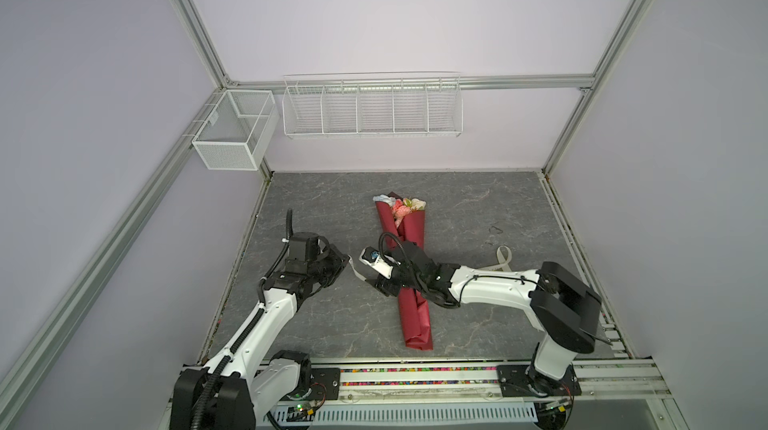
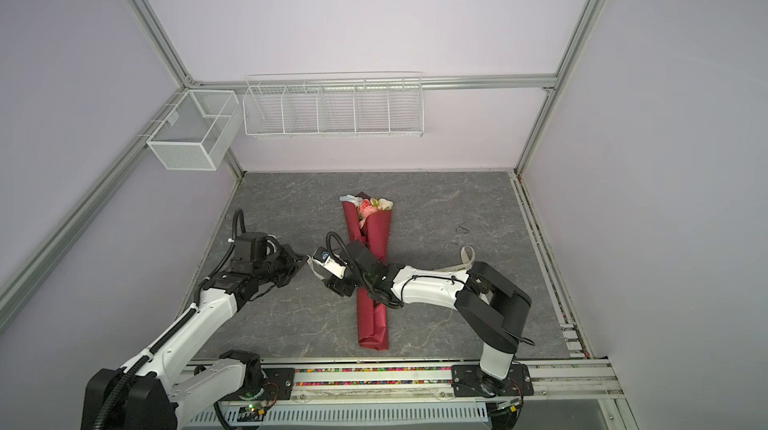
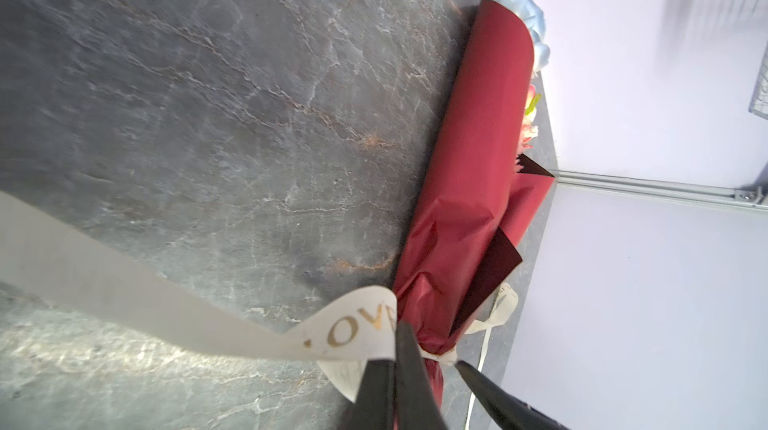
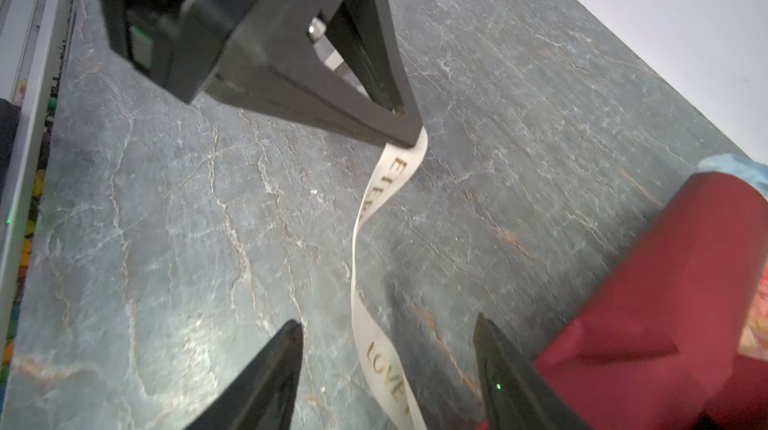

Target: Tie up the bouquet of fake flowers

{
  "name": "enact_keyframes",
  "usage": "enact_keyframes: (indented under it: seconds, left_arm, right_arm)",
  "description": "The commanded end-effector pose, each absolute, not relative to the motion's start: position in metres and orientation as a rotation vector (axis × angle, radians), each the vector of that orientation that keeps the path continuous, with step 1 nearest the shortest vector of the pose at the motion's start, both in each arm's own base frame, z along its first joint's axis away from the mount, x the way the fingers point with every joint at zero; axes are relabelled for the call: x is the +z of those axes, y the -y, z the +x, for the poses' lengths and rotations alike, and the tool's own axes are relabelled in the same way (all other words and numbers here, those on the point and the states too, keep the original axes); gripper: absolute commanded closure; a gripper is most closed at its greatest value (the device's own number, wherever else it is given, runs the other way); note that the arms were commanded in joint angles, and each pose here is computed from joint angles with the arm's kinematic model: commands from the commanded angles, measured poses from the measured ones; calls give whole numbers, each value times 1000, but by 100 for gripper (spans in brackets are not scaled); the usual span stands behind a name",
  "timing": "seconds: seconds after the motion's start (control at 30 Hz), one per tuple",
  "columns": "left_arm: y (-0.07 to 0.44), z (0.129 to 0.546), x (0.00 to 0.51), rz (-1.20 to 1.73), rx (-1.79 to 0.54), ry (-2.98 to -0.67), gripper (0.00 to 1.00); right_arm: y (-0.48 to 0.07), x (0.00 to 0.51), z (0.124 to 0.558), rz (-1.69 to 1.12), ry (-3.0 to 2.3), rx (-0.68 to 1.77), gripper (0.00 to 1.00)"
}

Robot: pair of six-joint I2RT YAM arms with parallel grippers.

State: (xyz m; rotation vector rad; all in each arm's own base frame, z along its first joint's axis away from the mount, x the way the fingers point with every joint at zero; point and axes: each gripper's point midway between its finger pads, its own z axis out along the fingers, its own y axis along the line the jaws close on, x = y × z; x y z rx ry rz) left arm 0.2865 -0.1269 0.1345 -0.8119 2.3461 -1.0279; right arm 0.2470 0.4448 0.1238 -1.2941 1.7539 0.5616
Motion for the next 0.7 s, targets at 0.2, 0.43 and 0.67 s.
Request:
enact_keyframes:
  seconds: [0.2, 0.43, 0.67]
  left_arm:
    - [138, 282, 138, -795, -1167, -2293, 100]
    - [135, 282, 143, -789, -1157, -2261, 100]
    - [131, 282, 147, -785, -1141, -2238, 100]
  right_arm:
    - [-487, 131, 267, -1177, -1649, 661, 45]
    - [-489, 124, 264, -1137, -1703, 722, 58]
    - [-482, 97, 259, -1103, -1791, 723, 43]
